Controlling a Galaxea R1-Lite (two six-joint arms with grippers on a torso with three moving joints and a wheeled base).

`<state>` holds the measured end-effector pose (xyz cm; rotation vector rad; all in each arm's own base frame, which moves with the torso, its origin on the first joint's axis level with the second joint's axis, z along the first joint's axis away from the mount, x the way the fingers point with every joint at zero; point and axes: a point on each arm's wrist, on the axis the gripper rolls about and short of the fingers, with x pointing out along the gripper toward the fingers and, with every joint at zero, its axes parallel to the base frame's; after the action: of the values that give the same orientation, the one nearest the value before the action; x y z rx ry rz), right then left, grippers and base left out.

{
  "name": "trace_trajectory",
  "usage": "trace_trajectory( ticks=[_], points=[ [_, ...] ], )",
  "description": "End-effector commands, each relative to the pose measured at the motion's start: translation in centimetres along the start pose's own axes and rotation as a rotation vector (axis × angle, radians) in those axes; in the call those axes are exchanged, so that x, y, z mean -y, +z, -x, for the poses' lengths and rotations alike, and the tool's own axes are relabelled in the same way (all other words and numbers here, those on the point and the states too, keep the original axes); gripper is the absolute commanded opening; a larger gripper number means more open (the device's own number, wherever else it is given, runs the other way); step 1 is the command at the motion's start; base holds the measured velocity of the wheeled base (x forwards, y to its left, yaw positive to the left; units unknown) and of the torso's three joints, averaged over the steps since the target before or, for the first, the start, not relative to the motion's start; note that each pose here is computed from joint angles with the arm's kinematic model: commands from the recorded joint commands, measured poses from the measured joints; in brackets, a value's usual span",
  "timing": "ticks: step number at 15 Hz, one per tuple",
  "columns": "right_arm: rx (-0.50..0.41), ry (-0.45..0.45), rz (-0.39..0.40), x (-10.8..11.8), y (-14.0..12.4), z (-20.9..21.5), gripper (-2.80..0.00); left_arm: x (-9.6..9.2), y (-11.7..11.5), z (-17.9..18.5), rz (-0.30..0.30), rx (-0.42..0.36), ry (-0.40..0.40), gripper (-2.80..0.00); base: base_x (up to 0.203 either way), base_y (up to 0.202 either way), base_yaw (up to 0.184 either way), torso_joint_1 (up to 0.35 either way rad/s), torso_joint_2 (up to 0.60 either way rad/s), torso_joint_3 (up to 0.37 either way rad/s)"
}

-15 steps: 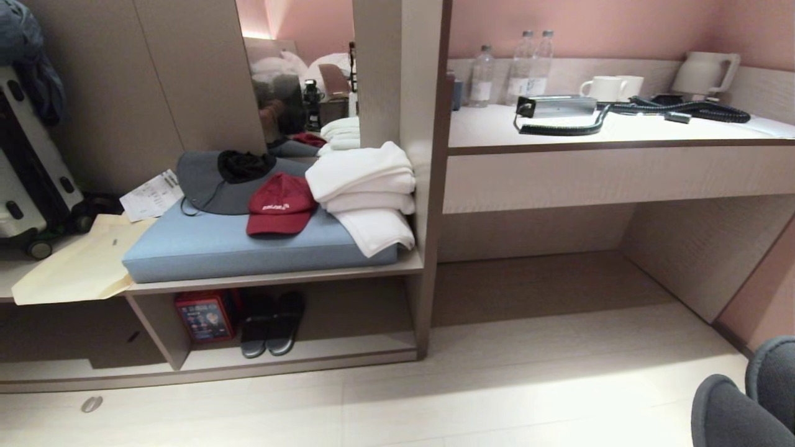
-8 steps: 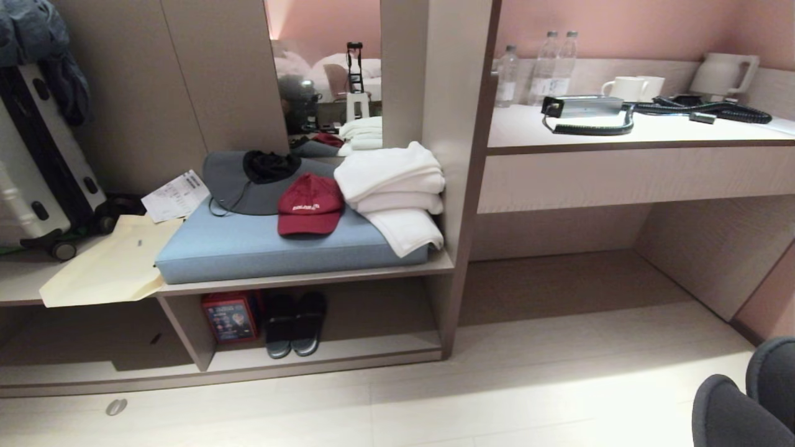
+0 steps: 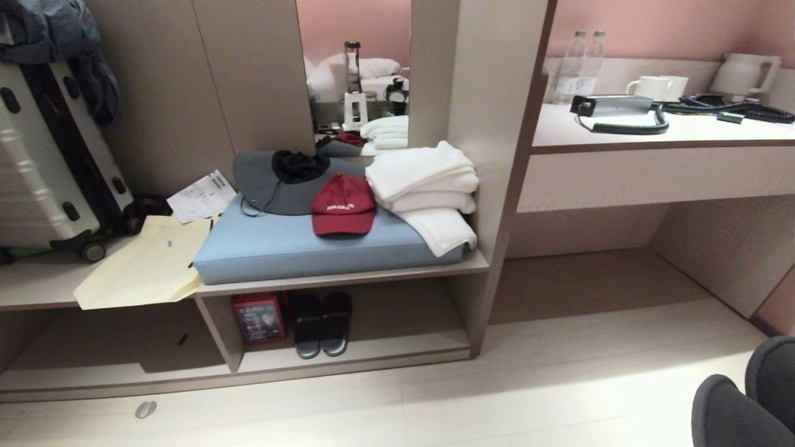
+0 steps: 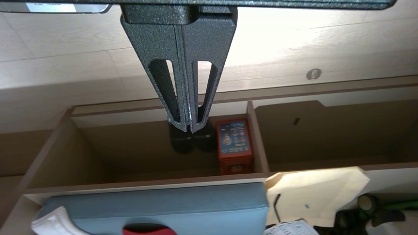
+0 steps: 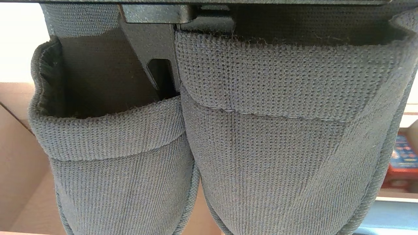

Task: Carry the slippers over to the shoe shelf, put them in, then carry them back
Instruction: Place the slippers into the shoe cabinet

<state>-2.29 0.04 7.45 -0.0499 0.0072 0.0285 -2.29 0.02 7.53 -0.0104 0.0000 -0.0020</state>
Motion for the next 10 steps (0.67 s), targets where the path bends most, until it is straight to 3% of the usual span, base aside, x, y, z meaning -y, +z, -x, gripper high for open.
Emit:
trace_trajectory(
  ticks=[1,10],
  points=[
    [0.0,0.001,0.001,0.0,-0.02,0.0,-2.8,0.0,-0.04,-0.02,0.0,-0.003,0.0,-2.8,0.0,0.191,-0.003,0.004,0.01,0.002],
    [0.0,0.001,0.001,0.0,-0.05,0.0,-2.8,0.0,-0.04,-0.02,-0.003,-0.003,-0.001,-2.8,0.0,0.195,-0.003,0.003,0.0,0.003]
  ],
)
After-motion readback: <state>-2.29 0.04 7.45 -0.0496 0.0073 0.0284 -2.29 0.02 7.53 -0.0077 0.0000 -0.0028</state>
